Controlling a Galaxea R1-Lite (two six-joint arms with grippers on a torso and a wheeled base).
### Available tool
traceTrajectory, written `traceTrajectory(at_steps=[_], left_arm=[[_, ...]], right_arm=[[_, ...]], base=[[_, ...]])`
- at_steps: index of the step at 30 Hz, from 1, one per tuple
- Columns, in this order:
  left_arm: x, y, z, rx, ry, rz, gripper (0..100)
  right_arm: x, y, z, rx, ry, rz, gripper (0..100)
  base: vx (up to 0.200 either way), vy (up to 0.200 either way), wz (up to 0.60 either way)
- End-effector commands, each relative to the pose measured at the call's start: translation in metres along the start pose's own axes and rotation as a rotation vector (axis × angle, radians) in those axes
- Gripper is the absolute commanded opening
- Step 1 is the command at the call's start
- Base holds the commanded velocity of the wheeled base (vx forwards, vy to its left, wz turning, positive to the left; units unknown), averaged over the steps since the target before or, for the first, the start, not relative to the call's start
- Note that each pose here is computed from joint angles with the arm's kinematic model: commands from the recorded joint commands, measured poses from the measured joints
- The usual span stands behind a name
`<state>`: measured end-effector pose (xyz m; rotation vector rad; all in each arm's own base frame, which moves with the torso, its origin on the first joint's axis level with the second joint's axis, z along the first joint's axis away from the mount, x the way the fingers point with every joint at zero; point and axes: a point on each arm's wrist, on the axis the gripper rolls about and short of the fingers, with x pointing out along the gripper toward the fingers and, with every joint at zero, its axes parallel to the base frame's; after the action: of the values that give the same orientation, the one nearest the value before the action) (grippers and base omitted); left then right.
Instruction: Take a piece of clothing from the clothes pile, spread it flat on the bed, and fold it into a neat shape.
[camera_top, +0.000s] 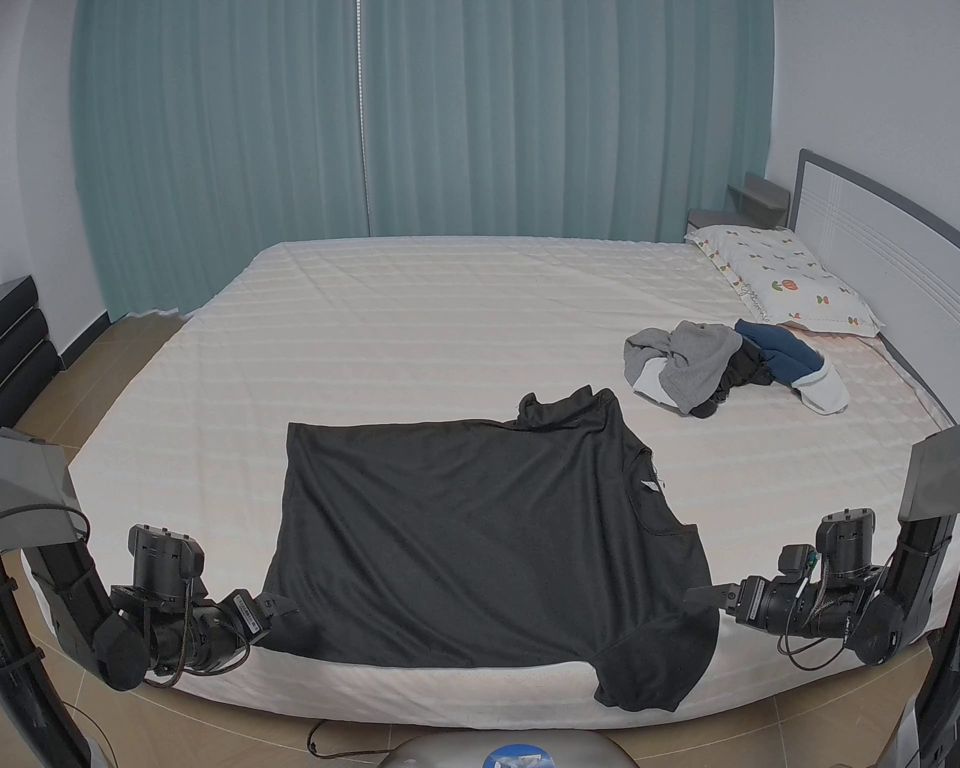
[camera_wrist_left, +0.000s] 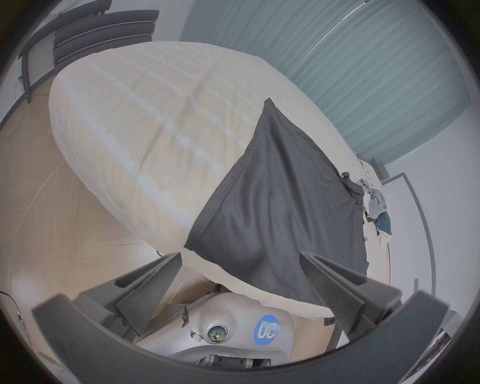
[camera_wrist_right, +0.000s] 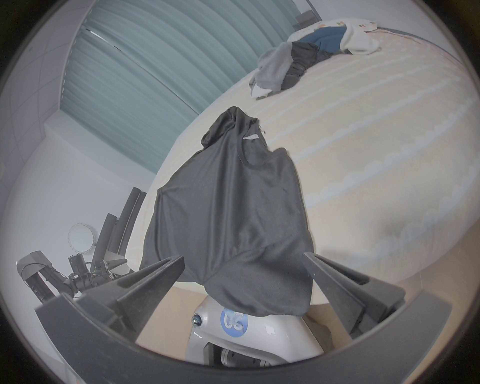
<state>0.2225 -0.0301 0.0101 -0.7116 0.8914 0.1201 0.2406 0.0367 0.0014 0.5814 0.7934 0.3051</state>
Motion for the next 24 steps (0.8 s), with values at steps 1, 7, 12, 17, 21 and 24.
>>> traceTrajectory(at_steps=[1,7,12,17,21,24], left_arm=[[0.008,0.01,-0.006,-0.001,0.03,0.045,100],[0.022,0.019,-0.01,0.014,0.005,0.044,100],[0.027,0.026,-0.016,0.049,-0.021,0.06,100],[0.028,0.027,-0.016,0.059,-0.046,0.059,100],[0.031,0.026,-0.014,0.048,-0.055,0.05,100],[0.032,0.026,-0.014,0.046,-0.054,0.049,100]], right_arm=[[0.004,-0.006,-0.009,0.018,0.042,-0.022,100],[0.005,-0.007,-0.009,0.018,0.043,-0.023,100],[0.005,-0.006,-0.008,0.017,0.04,-0.021,100],[0.005,-0.006,-0.008,0.017,0.041,-0.02,100],[0.005,-0.006,-0.008,0.018,0.04,-0.019,100],[0.005,-0.006,-0.008,0.018,0.04,-0.019,100]], base=[[0.0,0.0,0.0],[0.0,0.0,0.0],[0.0,0.0,0.0],[0.0,0.0,0.0],[0.0,0.0,0.0],[0.0,0.0,0.0]])
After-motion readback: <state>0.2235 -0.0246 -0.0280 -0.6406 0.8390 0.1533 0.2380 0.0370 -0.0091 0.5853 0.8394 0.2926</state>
